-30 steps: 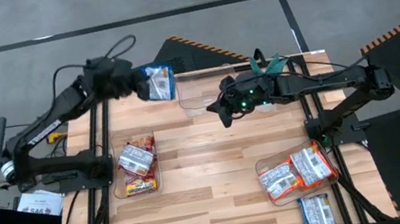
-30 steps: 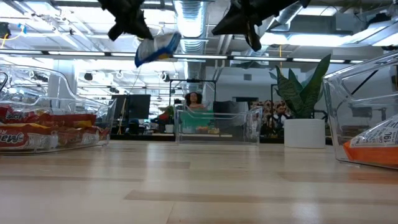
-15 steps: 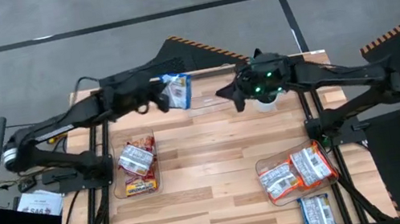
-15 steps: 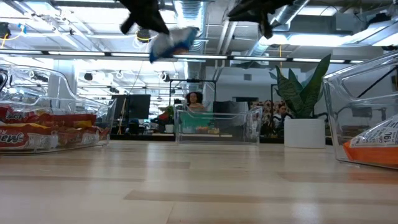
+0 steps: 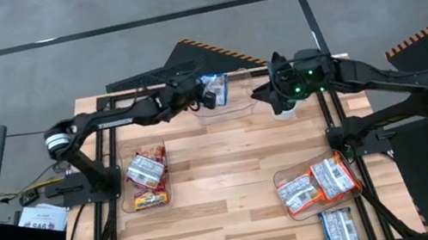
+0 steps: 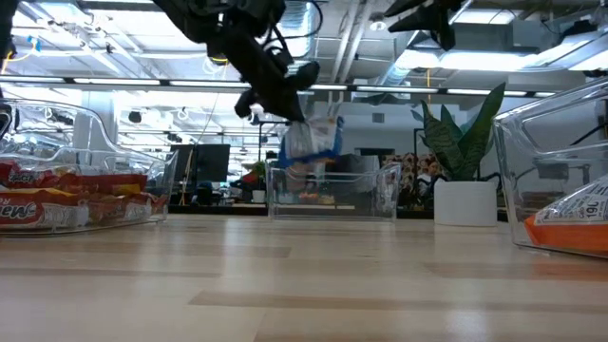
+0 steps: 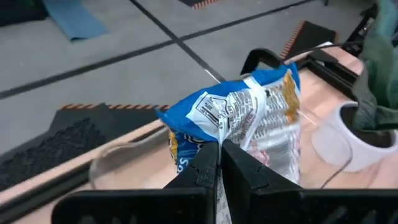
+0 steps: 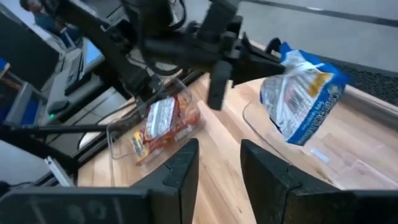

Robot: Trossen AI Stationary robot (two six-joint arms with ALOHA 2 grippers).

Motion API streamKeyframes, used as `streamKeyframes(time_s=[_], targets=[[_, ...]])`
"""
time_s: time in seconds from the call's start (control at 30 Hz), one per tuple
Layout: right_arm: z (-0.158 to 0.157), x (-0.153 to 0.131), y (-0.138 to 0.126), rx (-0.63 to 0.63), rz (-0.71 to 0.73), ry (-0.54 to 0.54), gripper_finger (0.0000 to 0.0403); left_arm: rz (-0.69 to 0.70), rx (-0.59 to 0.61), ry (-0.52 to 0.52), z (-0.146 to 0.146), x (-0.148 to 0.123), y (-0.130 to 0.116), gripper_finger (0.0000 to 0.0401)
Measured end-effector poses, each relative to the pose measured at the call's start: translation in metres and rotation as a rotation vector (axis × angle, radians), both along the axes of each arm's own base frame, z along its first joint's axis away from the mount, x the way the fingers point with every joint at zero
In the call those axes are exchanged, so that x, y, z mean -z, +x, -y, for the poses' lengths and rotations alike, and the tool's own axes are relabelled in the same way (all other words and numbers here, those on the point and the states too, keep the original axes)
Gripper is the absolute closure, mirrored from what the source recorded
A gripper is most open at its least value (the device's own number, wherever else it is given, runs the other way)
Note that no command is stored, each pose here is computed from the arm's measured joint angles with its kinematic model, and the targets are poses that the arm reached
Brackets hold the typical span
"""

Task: Sort Maruchan noodles
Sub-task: Put the top blue noodle pack into the top transparent bin, then put the blue noodle pack into the top transparent bin

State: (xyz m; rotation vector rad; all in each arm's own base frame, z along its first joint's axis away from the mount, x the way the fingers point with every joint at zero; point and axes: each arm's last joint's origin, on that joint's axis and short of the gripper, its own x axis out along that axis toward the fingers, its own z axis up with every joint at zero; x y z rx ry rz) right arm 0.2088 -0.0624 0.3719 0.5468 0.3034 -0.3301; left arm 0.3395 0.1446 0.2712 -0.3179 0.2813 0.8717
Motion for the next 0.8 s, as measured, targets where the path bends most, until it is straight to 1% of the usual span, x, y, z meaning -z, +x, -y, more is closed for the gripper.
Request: streamKeyframes(time_s=[0.13,0.23,0.3,0.47,0.53,0.6,0.67,0.7,0.8], targets=[[-0.002,0.001,0.000,-0.010,-0.010,0.002,0.0261,-0.006,-0.029,-0.047,-0.004,0.014,0.004,0.0395],[-0.003,0.002,0.002,-0.016,-0.013,0.003,0.0263,-0.041,-0.063,-0.096,-0.008,0.023,0.002,0.0375],[-0.003,0.002,0.003,-0.016,-0.013,0.003,0.0264,-0.061,-0.082,-0.128,-0.010,0.027,-0.001,0.0355],[-0.003,0.002,0.003,-0.015,-0.008,-0.001,0.0264,-0.060,-0.092,-0.151,-0.017,0.027,-0.006,0.0284],[-0.002,0.002,0.003,-0.010,-0.009,0.001,0.0264,-0.024,-0.055,-0.169,-0.019,0.019,-0.009,0.0256],[-0.001,0.003,0.002,-0.007,-0.012,0.030,0.0263,0.044,0.013,-0.209,-0.020,0.001,-0.014,0.0233],[-0.006,0.006,0.002,-0.067,-0.033,0.110,0.0262,0.120,0.095,-0.217,-0.018,-0.022,-0.022,0.0215],[-0.011,0.009,0.001,-0.123,-0.064,0.161,0.0260,0.149,0.140,-0.209,-0.015,-0.034,-0.027,0.0208],[-0.032,0.022,-0.004,-0.287,-0.216,0.340,0.0257,0.198,0.244,-0.138,0.002,-0.068,-0.047,0.0198]])
